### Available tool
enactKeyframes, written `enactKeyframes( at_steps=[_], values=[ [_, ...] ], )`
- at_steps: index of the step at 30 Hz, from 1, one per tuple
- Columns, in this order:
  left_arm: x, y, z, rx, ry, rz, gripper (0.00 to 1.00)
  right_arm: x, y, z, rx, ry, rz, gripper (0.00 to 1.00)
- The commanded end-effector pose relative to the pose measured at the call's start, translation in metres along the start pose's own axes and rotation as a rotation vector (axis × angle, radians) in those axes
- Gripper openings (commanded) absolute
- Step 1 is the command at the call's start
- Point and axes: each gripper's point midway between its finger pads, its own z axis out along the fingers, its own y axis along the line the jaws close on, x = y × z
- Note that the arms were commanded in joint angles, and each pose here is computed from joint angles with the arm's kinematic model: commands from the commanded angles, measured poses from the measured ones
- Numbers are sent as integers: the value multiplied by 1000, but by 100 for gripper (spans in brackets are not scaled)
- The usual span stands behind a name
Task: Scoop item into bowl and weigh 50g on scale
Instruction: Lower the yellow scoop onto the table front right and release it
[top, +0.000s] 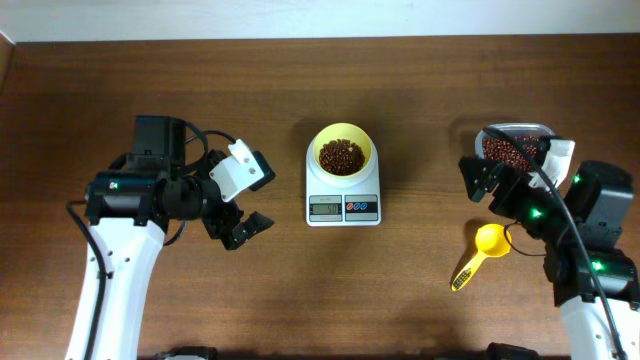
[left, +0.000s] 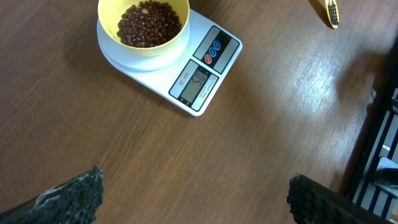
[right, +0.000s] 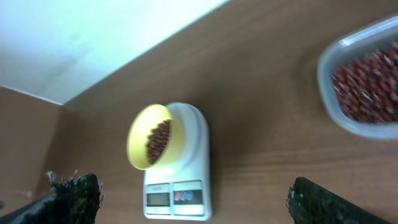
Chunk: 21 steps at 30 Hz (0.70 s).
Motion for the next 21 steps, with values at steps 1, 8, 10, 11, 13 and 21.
enactKeyframes(
  at_steps=[1, 8, 10, 11, 13, 21],
  values=[
    [-2, 1, -2, -5, -8, -6, 99, 6, 11, -5, -37, 41, -12, 99],
    [-2, 1, -2, -5, -8, -6, 99, 33, -1, -5, 8, 149, 67, 99],
    [-2, 1, -2, -5, -8, -6, 99, 39, -4, -3, 18, 174, 86, 99],
    [-2, 1, -2, -5, -8, -6, 99, 39, -5, -3, 20, 178, 88, 99],
    [-2, 1, -2, -5, -8, -6, 99, 41, -8, 0, 24, 190, 97, 99],
    [-2, 1, -2, -5, -8, -6, 99, 45, 14, -6, -115, 200, -169, 99]
  ],
)
